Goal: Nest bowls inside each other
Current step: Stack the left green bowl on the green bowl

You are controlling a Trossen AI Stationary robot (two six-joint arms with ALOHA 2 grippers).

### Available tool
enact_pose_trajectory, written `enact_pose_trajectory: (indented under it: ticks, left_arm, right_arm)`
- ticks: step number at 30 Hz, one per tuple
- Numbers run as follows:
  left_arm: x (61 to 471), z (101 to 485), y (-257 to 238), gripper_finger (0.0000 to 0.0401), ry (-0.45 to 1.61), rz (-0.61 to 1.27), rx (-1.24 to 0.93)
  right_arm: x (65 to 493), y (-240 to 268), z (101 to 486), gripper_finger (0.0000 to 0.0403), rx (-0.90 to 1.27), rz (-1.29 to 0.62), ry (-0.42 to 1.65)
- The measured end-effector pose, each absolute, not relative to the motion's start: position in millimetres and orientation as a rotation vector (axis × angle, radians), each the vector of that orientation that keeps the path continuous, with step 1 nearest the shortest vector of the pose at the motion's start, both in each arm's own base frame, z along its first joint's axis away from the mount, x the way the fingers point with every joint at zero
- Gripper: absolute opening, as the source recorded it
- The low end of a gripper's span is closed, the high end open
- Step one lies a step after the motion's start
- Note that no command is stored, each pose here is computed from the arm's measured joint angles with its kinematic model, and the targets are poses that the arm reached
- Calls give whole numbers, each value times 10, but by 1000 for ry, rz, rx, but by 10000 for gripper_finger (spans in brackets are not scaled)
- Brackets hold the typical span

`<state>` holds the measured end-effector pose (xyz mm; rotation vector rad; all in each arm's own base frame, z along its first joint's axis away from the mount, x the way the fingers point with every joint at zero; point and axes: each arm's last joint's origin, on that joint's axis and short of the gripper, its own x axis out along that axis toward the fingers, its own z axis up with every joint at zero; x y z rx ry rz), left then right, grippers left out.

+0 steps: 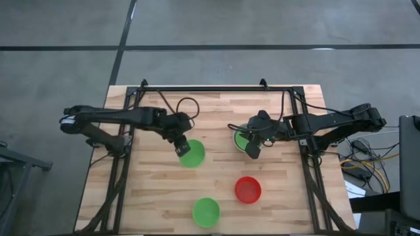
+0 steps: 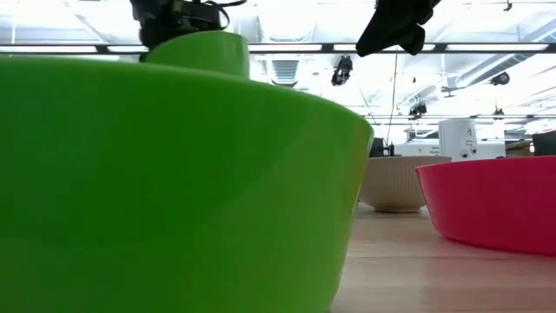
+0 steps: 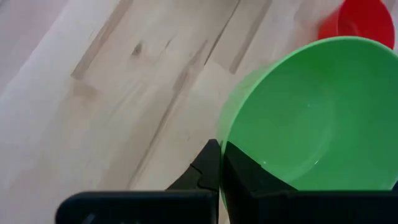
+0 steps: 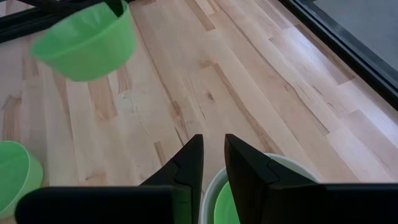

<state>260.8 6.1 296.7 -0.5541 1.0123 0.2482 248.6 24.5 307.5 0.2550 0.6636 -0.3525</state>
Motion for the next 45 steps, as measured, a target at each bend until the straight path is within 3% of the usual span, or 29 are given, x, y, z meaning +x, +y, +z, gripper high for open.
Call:
enact_pose_trajectory:
  ticks: [18, 37, 45]
  left_arm:
    - [3345, 3148, 133, 5, 1197, 412, -483]
    - [3126, 3386, 222, 5, 1175, 453, -532]
    - [3100, 3468, 278, 5, 1147, 542, -655]
  right_arm:
    - [2487, 245, 3074, 63, 255, -353, 664]
    - [2486, 245, 3075, 63, 255, -352, 663]
    - [2486, 245, 3075, 63, 255, -352, 663]
